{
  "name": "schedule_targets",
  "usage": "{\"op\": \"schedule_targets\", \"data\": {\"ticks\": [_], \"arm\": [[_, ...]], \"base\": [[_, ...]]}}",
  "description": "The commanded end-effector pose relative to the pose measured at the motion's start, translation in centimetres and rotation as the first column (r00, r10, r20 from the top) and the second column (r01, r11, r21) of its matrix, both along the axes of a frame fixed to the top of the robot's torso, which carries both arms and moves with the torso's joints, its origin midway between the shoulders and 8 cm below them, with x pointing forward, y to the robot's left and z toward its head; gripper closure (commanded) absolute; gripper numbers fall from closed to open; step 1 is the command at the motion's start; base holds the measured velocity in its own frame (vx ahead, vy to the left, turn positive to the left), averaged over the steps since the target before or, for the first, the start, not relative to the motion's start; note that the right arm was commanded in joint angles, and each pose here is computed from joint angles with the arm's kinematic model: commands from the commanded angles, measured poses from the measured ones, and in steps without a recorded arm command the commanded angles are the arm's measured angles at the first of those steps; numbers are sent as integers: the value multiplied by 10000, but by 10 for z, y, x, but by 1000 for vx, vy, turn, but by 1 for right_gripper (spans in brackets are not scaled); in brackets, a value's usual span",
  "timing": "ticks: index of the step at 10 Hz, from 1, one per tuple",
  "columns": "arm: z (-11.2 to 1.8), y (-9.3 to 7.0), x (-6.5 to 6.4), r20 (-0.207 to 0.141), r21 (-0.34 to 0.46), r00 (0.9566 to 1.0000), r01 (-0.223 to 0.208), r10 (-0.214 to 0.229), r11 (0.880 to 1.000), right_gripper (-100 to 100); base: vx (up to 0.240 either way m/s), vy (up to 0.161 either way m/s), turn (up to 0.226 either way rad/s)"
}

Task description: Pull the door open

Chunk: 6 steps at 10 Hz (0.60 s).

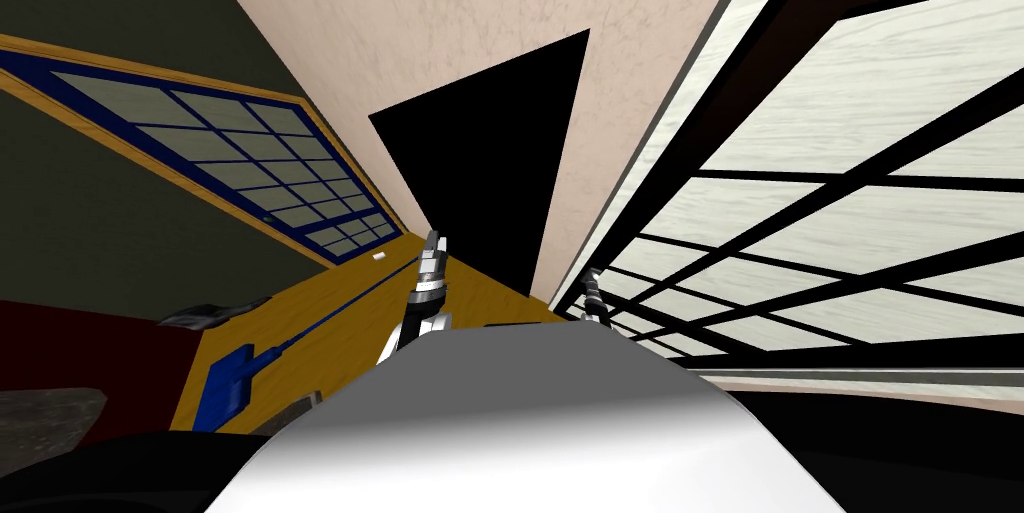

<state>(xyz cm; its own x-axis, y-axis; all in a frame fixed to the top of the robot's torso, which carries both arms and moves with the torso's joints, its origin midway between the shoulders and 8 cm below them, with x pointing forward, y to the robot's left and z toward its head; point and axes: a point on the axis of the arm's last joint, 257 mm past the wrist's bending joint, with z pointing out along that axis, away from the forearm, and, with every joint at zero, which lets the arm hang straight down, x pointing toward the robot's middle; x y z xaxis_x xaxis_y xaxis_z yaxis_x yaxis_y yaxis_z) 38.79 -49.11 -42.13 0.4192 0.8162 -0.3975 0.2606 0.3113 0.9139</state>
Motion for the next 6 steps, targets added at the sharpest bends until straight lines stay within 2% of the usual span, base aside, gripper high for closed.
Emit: {"op": "schedule_targets", "data": {"ticks": [1, 2, 6], "arm": [[-4, -14, -11, -107, 2, 9996, 246, -246, 9997, 100], [-4, -14, -11, -107, 2, 9996, 246, -246, 9997, 100], [-2, -12, -9, 550, 1042, 9980, 245, -304, 9943, 100]], "base": [[-5, 0, -19], [0, 0, 0], [-23, -8, 26]]}}
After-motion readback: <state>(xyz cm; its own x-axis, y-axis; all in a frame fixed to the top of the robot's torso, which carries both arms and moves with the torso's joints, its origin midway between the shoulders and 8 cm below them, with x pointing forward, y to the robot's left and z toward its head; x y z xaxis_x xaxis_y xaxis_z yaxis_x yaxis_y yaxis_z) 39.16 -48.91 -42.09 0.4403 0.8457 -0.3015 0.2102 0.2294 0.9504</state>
